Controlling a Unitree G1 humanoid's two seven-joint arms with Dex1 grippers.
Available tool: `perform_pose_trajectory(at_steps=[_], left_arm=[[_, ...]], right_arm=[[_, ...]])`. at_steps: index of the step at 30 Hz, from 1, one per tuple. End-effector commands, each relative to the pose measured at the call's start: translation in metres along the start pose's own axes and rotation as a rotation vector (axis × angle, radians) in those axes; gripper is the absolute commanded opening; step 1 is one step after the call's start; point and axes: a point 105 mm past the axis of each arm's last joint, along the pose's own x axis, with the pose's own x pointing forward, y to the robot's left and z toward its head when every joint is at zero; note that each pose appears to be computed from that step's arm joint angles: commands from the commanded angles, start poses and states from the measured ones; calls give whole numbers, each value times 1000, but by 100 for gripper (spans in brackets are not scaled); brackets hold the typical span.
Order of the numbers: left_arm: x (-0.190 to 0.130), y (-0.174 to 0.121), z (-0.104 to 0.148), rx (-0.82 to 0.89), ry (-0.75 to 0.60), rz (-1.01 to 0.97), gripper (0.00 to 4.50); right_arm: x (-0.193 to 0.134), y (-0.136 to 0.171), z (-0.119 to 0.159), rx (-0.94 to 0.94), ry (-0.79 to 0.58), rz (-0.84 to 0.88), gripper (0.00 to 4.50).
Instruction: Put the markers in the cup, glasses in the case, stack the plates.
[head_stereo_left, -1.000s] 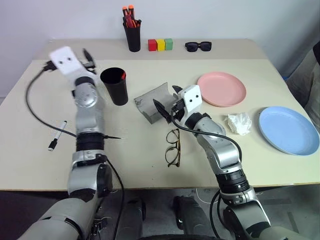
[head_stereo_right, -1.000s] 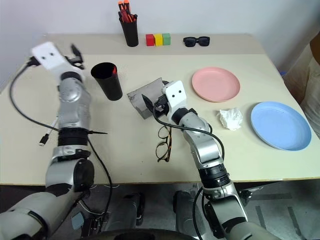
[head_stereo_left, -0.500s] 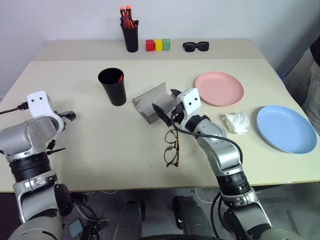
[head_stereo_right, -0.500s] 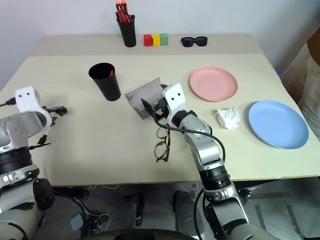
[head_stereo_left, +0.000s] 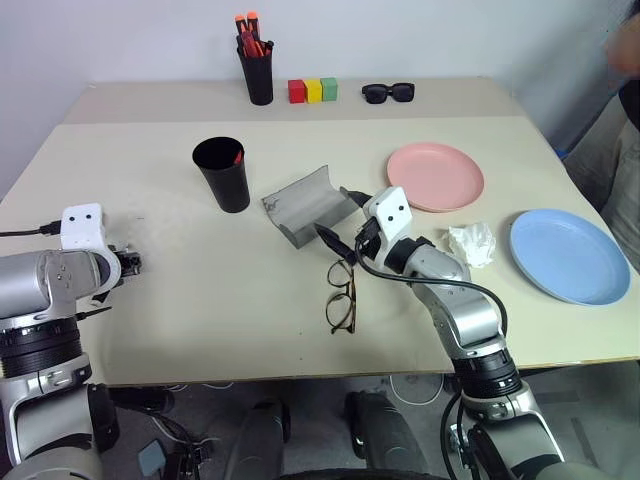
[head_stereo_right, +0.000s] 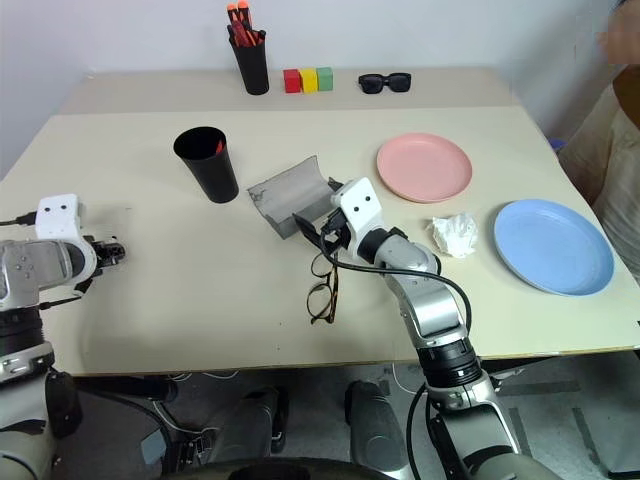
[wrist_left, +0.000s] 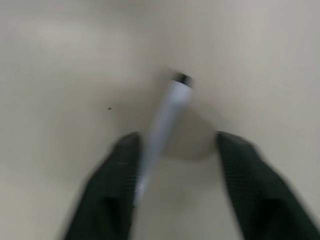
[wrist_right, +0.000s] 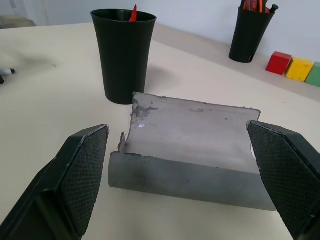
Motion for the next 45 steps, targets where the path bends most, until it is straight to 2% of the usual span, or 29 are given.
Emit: perform_pose_trajectory(at_steps=[1, 2, 6, 10, 14, 17, 20, 25, 31, 45], left_arm=[[-4, 12, 16, -35, -90, 66, 33], [-5, 12, 29, -51, -165, 67, 7], [-24, 9, 82, -62, -490, 94, 7], [-56, -18, 134, -94, -811, 37, 7], [-91, -74, 178, -95, -1079, -61, 7], [-108, -119, 196, -64, -1211, -147, 7], [-107, -154, 200, -33, -1255, -208, 7], [-90, -181, 194, 17, -1256, -209, 7], [-75, -183, 189, 5, -1247, -176, 7], [-43, -181, 156, -21, -1146, -163, 7]], right_arm=[[-4, 10, 14, -5, -39, 65, 450], [-5, 16, 13, 2, -33, 108, 450], [-15, 39, 11, 26, -19, 263, 450], [-20, 49, 10, 20, -9, 317, 450], [-12, 40, 12, -1, -29, 245, 450], [-1, 16, 22, -34, -76, 73, 450], [7, -11, 30, -46, -114, -100, 450], [9, -23, 35, -52, -140, -185, 450], [7, -22, 35, -53, -143, -200, 450], [10, -18, 35, -43, -151, -181, 450]])
